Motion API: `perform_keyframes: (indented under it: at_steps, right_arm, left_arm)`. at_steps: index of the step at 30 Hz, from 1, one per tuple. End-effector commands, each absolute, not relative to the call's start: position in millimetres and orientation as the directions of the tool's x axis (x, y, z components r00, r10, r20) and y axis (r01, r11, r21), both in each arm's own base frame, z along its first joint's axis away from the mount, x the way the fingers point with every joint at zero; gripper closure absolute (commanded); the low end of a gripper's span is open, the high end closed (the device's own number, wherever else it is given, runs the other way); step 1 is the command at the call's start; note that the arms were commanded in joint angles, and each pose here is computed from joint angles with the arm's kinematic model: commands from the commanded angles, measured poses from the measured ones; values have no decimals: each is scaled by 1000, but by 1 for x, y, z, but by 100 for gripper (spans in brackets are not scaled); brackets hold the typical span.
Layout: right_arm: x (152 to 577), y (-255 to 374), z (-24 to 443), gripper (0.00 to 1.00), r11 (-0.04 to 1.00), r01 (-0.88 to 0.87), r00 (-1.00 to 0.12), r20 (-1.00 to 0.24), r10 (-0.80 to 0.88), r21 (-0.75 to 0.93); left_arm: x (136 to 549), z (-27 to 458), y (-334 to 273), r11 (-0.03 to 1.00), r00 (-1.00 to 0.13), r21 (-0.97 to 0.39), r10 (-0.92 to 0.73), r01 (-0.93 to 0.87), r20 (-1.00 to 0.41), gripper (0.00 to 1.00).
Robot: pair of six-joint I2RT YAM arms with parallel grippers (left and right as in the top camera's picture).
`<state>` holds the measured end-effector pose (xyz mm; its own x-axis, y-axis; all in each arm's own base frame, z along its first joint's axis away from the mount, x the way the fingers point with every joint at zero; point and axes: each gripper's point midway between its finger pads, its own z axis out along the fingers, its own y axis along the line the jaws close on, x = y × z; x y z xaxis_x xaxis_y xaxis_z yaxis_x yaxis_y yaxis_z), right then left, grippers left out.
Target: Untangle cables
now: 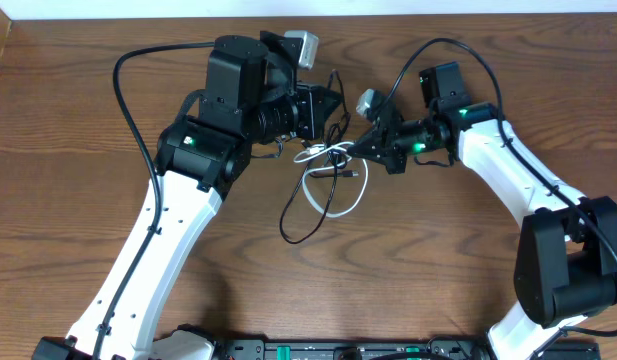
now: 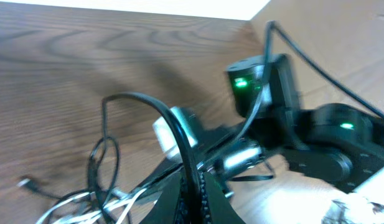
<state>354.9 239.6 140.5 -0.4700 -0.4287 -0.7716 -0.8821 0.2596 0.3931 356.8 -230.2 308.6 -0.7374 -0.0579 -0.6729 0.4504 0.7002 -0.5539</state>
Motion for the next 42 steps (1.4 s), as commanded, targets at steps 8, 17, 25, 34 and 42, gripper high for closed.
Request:
perform_keyframes:
  at_steps: [8, 17, 25, 34, 42]
  right_arm:
    - [366, 188, 238, 99, 445, -761, -597, -779, -194, 472]
    - [332, 129, 349, 99, 574, -750, -426, -904, -41, 328]
    - [284, 92, 415, 99, 689, -710, -213, -977, -14, 145]
    - [293, 82, 402, 99, 730, -647, -297, -954, 25, 221]
    - [330, 85, 347, 80, 692, -598, -509, -859, 60, 403]
  left_arm:
    - [387, 272, -171, 924, -723, -336, -107, 181, -683, 93]
    - [400, 232, -158, 964, -769, -249, -90, 92, -633, 93]
    - [407, 202, -161, 970, -811, -230, -75, 75, -580, 92]
    - [404, 196, -172, 955, -833, -277, -67, 106, -549, 92]
    - [396, 226, -215, 842, -796, -415, 29, 346, -605, 92]
